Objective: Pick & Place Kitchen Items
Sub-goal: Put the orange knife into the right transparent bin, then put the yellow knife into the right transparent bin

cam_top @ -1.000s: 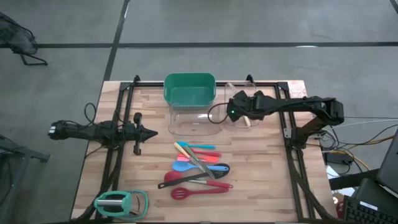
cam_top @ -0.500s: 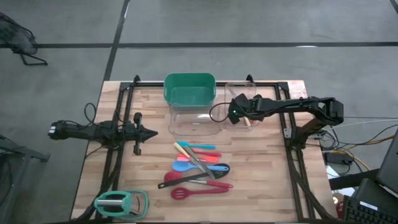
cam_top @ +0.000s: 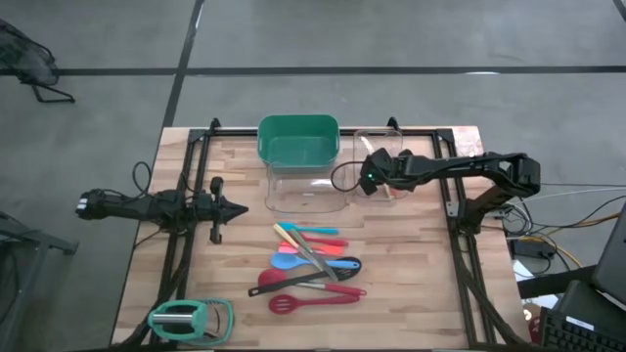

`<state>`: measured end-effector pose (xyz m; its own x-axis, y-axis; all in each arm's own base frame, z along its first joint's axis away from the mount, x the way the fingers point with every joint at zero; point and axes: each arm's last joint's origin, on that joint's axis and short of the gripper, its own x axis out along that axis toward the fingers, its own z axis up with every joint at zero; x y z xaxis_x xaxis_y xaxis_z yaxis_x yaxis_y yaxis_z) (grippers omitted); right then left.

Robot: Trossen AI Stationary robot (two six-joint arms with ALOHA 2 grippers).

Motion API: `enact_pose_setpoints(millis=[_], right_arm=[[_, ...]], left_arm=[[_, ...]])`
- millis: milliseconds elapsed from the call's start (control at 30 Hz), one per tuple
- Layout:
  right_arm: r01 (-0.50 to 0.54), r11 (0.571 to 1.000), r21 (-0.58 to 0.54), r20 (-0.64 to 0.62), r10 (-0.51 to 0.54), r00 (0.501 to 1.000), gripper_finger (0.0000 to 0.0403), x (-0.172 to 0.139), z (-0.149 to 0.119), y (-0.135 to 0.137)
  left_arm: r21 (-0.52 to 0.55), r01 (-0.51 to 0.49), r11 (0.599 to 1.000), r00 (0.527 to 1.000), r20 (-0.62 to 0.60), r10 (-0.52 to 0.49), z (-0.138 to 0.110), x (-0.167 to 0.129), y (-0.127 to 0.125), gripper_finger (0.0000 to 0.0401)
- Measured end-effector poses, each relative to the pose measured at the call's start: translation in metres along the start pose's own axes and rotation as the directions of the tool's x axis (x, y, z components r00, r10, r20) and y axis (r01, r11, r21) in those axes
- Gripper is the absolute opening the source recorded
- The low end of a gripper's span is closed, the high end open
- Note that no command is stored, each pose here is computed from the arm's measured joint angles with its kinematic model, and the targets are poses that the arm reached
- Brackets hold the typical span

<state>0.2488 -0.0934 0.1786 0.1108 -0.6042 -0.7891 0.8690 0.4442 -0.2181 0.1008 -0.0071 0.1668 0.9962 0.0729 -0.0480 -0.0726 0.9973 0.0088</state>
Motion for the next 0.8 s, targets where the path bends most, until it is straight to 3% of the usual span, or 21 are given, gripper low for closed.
enact_pose_setpoints(millis=[433, 800], right_arm=[[-0.026, 0.999, -0.039, 0.024, 0.027, 0.999, 0.0101, -0.008, 0.006, 0.006], [-0.218, 0.968, -0.127, 0.173, 0.238, 0.956, 0.0153, -0.065, 0.018, 0.051]], left_arm=[[0.000, 0.000, 1.000, 1.000, 0.000, 0.000, 0.000, 0.000, 0.000, 0.0010], [0.000, 0.000, 1.000, 1.000, 0.000, 0.000, 0.000, 0.000, 0.000, 0.0010]])
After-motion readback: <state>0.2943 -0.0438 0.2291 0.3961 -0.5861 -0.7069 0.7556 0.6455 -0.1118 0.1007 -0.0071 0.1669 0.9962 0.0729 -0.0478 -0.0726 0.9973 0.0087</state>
